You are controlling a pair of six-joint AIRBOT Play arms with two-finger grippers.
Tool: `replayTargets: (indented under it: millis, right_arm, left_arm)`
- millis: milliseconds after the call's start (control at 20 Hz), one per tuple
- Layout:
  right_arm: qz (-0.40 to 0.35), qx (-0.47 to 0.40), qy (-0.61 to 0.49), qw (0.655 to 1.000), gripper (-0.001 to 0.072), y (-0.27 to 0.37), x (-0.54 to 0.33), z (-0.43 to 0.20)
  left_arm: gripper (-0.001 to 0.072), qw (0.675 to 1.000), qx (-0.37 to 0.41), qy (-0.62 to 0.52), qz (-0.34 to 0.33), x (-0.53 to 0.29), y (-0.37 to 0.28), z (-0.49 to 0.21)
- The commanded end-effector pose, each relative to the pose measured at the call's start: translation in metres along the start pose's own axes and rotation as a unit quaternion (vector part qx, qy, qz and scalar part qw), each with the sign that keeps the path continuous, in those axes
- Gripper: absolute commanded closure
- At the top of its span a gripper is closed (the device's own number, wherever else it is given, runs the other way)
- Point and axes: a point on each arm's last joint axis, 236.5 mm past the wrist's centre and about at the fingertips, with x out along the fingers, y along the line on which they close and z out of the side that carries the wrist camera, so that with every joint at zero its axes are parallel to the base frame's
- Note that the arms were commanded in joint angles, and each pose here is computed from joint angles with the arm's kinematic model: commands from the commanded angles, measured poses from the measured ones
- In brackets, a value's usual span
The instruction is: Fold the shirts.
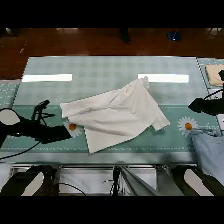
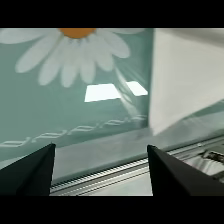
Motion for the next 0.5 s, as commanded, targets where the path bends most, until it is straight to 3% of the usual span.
replayTargets:
  millis: [0, 450]
  right_arm:
    - [0.001, 0.000, -0.003, 1.000, 0.0177, 0.000, 0.000, 0.001]
    - [0.007, 0.004, -0.005, 1.000, 0.0178, 0.003, 0.000, 0.002]
  left_arm:
    - [0.0036, 0.991, -0.019, -0.014, -0.131, 0.014, -0.049, 0.000]
    - [0.0037, 0.992, -0.013, 0.073, -0.101, 0.070, -0.046, -0.033]
